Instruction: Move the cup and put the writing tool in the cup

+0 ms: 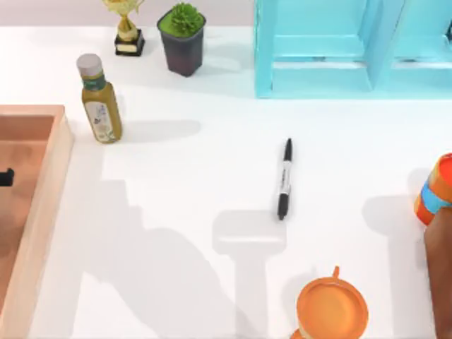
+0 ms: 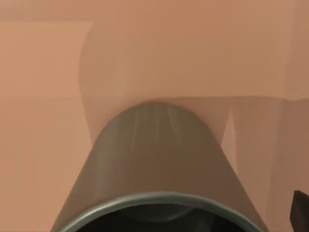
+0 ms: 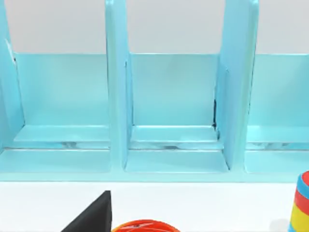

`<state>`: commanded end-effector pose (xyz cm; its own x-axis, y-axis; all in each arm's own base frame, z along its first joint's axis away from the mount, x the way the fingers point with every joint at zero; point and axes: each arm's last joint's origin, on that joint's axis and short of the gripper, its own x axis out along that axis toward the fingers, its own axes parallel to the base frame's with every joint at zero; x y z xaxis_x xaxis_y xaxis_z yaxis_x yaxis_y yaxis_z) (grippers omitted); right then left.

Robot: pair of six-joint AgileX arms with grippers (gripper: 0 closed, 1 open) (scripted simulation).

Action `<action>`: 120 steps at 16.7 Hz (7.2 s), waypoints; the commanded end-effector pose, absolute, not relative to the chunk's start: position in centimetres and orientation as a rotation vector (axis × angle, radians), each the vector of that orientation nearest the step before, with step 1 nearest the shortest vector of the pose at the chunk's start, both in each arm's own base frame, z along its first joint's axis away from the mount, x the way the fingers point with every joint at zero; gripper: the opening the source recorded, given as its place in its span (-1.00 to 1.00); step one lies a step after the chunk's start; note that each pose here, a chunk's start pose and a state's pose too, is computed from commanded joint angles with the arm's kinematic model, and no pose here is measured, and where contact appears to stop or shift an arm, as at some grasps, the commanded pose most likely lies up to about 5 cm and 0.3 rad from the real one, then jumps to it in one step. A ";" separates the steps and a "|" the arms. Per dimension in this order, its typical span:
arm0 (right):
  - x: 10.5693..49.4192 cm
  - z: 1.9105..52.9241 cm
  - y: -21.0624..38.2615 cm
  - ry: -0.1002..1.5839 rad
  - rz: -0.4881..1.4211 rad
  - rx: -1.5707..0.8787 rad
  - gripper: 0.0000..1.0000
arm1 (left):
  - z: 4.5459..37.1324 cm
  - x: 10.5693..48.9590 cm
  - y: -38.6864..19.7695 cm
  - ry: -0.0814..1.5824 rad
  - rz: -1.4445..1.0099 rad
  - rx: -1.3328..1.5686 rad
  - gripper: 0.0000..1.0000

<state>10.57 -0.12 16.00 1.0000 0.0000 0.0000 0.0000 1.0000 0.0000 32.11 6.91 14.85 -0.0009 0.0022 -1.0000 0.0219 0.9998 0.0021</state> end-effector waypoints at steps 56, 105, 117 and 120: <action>10.6 16.0 -0.1 0.000 0.000 0.000 1.00 | 16.5 34.4 -16.2 1.571 -0.022 0.009 -1.00; 10.6 16.0 -0.1 0.000 0.000 0.000 1.00 | 29.6 36.4 -19.2 1.566 -0.069 -0.011 1.00; 10.6 16.0 -0.1 0.000 0.000 0.000 1.00 | 18.1 39.9 -31.9 1.586 -0.284 -0.015 1.00; 10.6 16.0 -0.1 0.000 0.000 0.000 1.00 | 17.9 40.0 -31.7 1.590 -0.278 -0.014 1.00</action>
<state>10.57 -0.12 16.00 1.0000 0.0000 0.0000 0.0000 1.0000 0.0000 39.99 -31.72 17.93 -0.0433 -0.1813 -0.9825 0.1630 0.9689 -0.1860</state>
